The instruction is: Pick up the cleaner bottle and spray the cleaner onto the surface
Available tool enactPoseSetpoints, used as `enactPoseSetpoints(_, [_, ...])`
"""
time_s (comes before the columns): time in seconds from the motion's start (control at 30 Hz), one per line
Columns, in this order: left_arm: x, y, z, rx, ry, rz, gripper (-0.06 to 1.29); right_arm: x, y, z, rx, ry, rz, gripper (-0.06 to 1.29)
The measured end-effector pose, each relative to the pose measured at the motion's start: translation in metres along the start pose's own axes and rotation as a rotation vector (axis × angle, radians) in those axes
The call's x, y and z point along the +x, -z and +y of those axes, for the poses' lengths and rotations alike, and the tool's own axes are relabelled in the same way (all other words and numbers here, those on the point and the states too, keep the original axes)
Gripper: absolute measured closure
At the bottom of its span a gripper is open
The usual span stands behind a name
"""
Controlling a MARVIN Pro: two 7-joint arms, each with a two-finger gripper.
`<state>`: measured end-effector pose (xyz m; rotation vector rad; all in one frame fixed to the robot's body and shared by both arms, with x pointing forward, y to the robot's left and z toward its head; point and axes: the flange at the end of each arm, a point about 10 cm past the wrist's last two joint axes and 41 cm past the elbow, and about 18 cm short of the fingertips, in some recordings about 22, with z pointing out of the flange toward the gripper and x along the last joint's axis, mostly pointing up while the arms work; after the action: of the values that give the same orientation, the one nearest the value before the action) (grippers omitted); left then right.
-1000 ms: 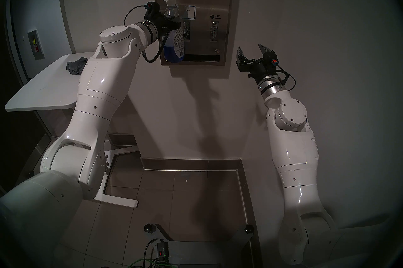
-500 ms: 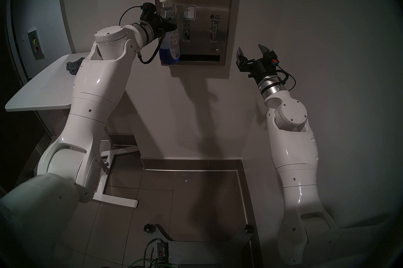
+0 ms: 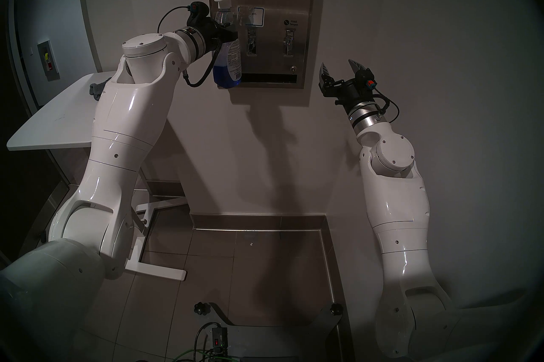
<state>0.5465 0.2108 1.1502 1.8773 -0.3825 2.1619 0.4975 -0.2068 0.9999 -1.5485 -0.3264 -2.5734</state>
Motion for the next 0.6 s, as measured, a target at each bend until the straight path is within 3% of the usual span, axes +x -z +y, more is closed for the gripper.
enactPoseSetpoints(0.6, [0.006, 0.016, -0.001, 0.019, 0.008, -0.009, 0.84, 0.0, 0.0, 0.0, 0.0, 0.0, 0.0, 0.0])
